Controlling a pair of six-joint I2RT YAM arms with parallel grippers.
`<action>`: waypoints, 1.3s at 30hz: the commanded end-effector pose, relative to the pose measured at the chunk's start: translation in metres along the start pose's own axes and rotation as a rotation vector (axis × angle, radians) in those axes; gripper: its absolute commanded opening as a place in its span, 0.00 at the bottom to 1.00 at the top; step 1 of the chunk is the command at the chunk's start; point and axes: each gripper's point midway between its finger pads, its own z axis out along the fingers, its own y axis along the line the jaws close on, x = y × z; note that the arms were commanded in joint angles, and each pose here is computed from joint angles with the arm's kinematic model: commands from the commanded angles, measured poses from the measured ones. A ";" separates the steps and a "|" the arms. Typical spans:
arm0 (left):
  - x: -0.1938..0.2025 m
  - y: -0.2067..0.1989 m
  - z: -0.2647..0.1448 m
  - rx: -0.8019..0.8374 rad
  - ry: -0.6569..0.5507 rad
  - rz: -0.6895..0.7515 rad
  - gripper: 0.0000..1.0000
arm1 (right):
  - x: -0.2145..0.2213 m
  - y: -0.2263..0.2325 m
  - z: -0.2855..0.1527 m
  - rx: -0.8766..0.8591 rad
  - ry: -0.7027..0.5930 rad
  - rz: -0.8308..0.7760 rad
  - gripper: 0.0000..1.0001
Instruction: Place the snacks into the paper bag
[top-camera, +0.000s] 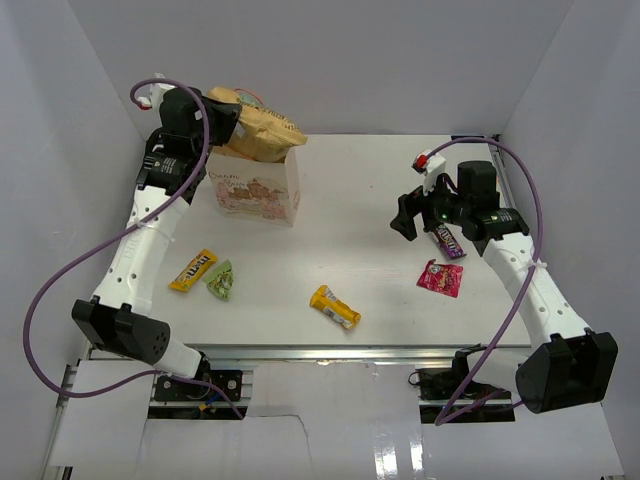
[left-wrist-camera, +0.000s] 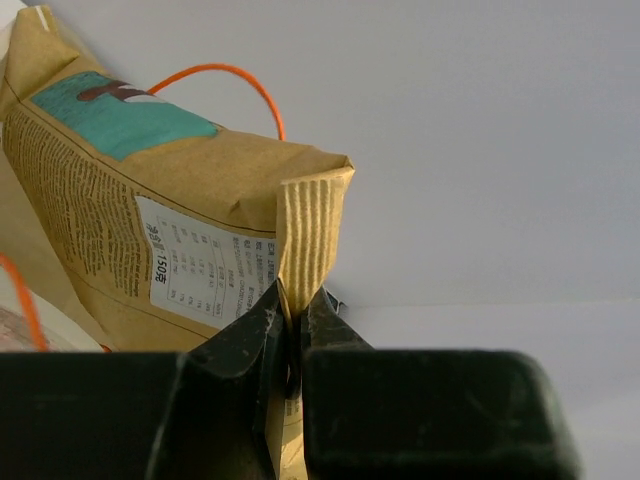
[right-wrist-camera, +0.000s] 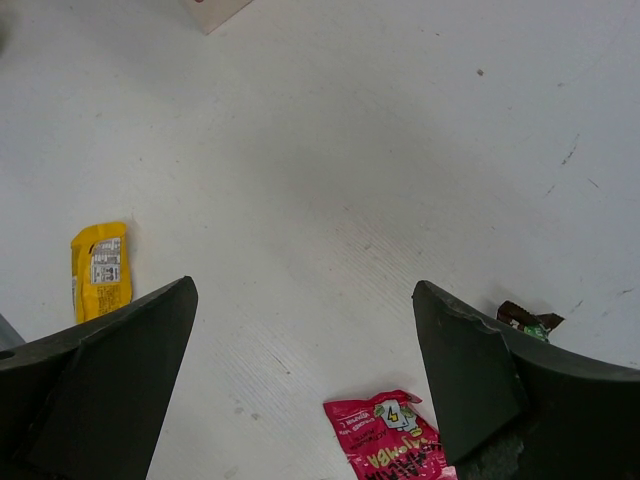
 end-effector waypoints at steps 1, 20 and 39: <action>-0.012 -0.018 -0.014 0.077 0.000 -0.050 0.13 | -0.012 -0.001 -0.005 0.012 -0.048 -0.014 0.94; -0.043 -0.042 -0.003 0.166 0.009 0.023 0.84 | -0.009 0.036 -0.005 -0.240 -0.050 -0.122 0.96; 0.005 0.113 -0.180 0.069 0.085 0.477 0.91 | 0.106 0.124 0.023 -0.547 0.369 -0.181 0.94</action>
